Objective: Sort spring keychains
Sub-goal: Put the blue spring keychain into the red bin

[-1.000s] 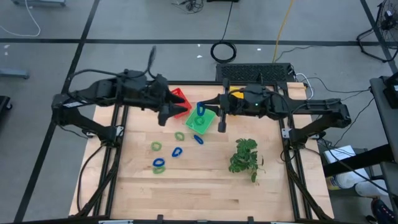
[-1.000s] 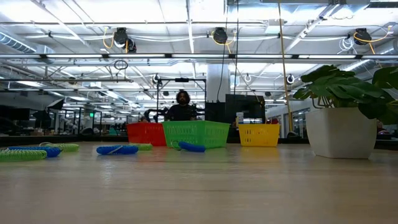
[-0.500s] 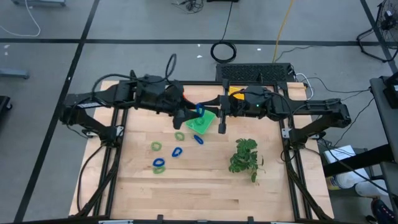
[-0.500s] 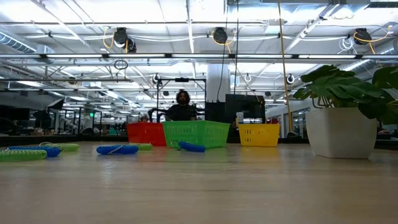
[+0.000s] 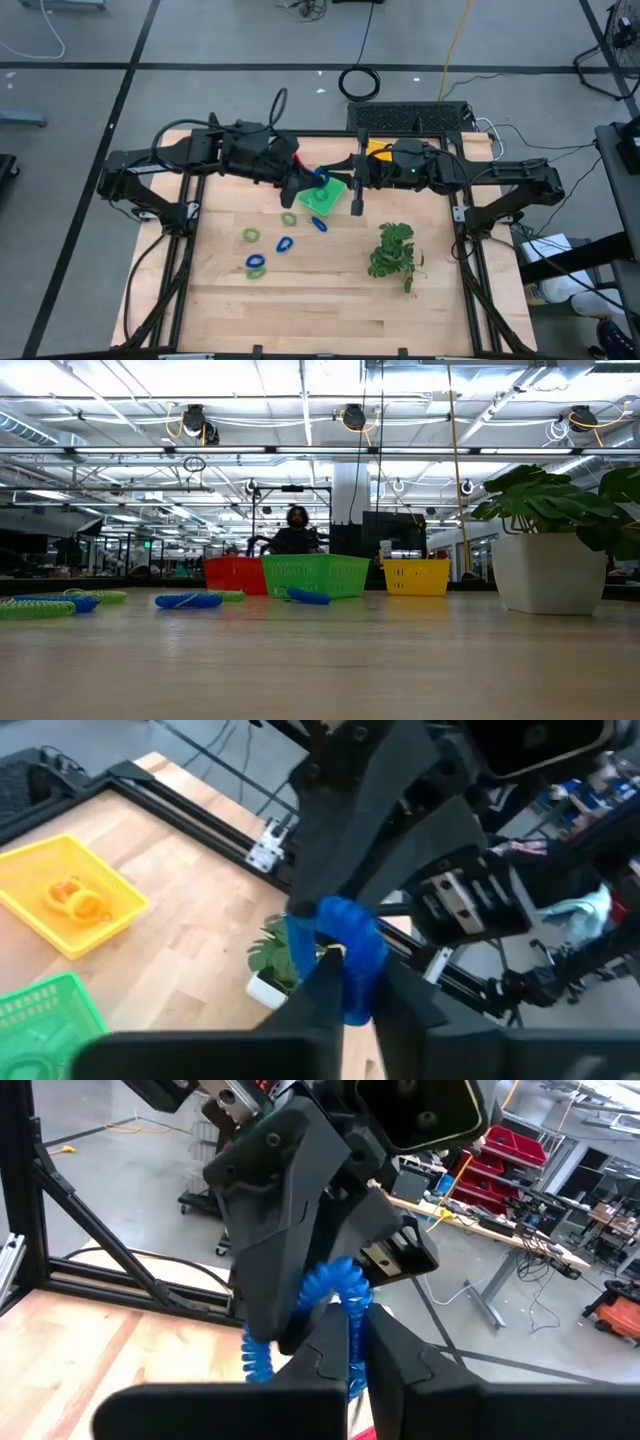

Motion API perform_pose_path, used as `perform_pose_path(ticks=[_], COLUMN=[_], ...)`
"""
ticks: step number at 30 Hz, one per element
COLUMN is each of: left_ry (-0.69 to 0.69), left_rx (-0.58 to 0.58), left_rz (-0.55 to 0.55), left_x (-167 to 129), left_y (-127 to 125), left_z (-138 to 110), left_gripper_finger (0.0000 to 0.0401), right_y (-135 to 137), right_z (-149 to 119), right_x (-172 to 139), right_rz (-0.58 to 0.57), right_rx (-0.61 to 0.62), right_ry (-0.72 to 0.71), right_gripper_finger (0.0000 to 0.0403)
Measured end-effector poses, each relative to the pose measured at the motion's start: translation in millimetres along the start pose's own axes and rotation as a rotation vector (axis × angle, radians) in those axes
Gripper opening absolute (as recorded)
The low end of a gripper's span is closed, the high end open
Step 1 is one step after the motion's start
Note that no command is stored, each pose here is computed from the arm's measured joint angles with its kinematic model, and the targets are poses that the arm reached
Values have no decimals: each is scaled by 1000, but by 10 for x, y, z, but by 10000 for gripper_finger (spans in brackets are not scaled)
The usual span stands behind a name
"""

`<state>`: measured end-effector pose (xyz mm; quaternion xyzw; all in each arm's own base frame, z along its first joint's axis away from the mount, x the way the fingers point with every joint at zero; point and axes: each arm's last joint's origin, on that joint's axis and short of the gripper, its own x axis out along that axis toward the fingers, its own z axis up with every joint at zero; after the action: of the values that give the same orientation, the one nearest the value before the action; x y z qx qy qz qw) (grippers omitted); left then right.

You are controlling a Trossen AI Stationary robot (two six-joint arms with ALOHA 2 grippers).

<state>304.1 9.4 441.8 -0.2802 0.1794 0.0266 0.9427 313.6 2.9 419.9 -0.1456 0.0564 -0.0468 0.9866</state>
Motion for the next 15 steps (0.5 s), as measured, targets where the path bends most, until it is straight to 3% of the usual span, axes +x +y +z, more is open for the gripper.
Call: perform_pose_path(ticks=[6, 15], left_ry=[8, -45], left_rx=[1, 63], left_rz=[-6, 25], left_x=[-4, -149], left_y=[-1, 61], left_z=[-5, 86], left_gripper_finger=[21, 15], right_y=[-1, -27], right_z=[0, -12], right_x=[0, -60], right_rz=[-3, -71], right_rx=[0, 51], right_ry=[1, 51], right_gripper_finger=[19, 101])
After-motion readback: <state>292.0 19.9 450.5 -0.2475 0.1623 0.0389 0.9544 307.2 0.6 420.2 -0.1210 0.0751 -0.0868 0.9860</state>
